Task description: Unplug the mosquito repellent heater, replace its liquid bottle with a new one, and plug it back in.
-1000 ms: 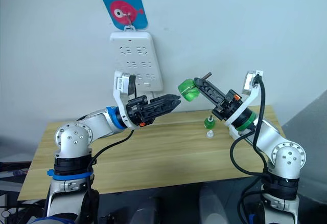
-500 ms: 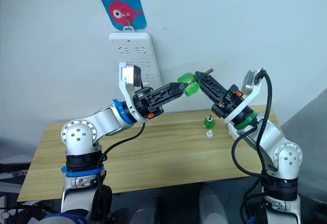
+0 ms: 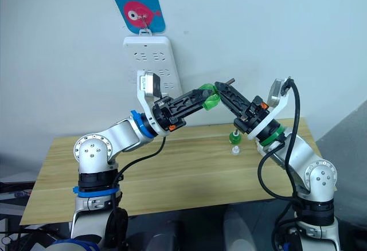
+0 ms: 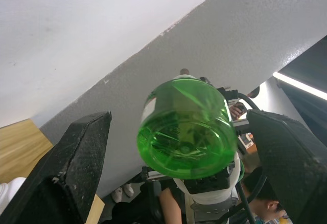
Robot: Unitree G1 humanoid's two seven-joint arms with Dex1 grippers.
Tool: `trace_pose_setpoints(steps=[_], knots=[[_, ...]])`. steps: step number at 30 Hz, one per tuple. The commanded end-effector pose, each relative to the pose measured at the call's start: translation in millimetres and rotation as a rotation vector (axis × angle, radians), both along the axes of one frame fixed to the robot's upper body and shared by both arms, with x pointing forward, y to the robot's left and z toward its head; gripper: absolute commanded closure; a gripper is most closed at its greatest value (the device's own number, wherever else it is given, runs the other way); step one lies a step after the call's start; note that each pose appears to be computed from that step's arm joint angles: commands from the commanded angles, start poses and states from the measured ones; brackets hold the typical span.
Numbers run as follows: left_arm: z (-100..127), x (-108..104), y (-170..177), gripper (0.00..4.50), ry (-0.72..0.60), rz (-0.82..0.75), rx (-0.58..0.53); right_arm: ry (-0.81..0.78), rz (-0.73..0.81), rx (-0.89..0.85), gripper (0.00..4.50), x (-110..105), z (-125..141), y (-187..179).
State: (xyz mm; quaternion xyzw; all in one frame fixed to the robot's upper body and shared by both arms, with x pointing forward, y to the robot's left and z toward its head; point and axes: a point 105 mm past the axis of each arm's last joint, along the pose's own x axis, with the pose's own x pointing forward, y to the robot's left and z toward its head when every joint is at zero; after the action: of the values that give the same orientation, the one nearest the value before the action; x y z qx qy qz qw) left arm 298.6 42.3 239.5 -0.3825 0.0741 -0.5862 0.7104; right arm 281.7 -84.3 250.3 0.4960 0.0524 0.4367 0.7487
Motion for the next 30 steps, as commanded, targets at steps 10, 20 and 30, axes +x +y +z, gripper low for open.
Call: trace_pose_setpoints(steps=[10, 20, 30], knots=[[7.7, -5.0, -1.7, 2.23, -0.019, -0.026, -0.047, -0.073, 0.043, 0.022, 3.69, -13.6, 12.5, 5.8], [7.8, -5.3, -2.4, 2.23, -0.019, -0.019, -0.063, -0.070, 0.053, 0.043, 3.69, -16.3, 12.1, 9.1], [10.2, -10.0, -1.1, 2.24, -0.020, -0.045, -0.097, -0.072, 0.063, 0.052, 3.69, -18.3, 12.6, 10.8]])
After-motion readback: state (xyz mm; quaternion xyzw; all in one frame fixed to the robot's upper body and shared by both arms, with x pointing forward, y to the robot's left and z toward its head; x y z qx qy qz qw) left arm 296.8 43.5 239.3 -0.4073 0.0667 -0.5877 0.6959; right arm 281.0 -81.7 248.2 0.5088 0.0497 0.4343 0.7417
